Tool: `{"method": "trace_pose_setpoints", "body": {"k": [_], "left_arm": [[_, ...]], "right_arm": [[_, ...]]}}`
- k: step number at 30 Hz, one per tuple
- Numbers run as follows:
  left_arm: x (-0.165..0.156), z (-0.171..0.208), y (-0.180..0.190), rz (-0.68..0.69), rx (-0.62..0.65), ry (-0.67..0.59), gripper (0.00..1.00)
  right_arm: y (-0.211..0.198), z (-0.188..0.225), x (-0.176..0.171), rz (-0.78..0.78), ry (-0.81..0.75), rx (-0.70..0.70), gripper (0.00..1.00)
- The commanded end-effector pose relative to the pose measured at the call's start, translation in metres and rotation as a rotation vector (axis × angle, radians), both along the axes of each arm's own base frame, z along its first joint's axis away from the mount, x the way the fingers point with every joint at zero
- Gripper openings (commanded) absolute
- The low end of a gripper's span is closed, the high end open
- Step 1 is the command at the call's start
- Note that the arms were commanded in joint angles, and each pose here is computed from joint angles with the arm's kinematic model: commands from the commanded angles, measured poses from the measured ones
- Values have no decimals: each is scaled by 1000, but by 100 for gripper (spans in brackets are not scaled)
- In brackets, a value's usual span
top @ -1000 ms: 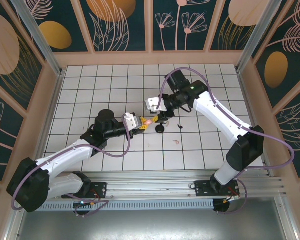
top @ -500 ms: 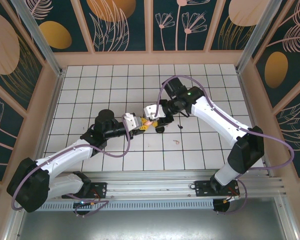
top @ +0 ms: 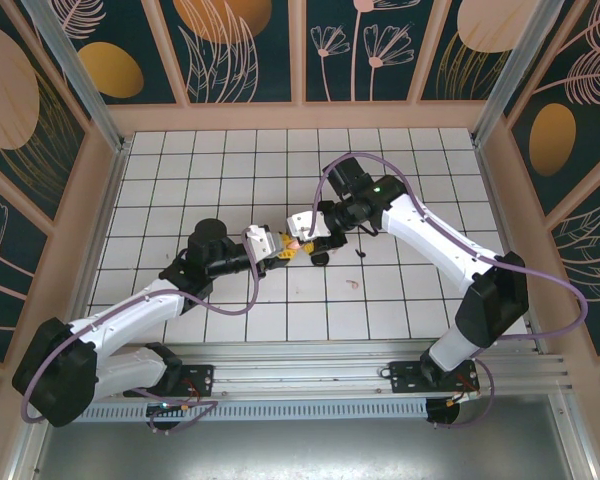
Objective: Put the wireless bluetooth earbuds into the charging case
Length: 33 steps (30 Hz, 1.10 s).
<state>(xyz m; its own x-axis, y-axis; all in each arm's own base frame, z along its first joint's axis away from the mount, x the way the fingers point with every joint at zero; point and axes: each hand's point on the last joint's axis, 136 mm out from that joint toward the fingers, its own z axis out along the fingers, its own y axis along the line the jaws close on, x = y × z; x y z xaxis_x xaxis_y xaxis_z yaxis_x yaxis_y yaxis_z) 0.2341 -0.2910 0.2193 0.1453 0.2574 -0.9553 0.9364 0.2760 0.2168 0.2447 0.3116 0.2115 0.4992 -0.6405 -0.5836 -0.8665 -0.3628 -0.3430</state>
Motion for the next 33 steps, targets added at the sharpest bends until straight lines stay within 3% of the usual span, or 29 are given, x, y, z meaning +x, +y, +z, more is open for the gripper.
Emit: {"method": "trace_pose_setpoints", "body": {"k": [1,8,13,15,24,33], "left_arm": [[-4,26,-4,-32,-60,-48,20],[2,25,-2,9,-55,-53,28],[5,28,3,48,-73,-76,56],[5,27,3,48,-73,-77,62],[1,24,0,14,-71,-66,63],[-4,27,-2,-18,-87,-63,60]], "right_arm": [[6,10,-5,37,-30,43,36],[6,17,-12,54,-5,69,19],[1,21,-15,34,45,117,13],[-3,24,-15,14,72,157,13],[-21,51,-17,-32,212,415,12],[-19,52,-15,-38,265,435,12]]}}
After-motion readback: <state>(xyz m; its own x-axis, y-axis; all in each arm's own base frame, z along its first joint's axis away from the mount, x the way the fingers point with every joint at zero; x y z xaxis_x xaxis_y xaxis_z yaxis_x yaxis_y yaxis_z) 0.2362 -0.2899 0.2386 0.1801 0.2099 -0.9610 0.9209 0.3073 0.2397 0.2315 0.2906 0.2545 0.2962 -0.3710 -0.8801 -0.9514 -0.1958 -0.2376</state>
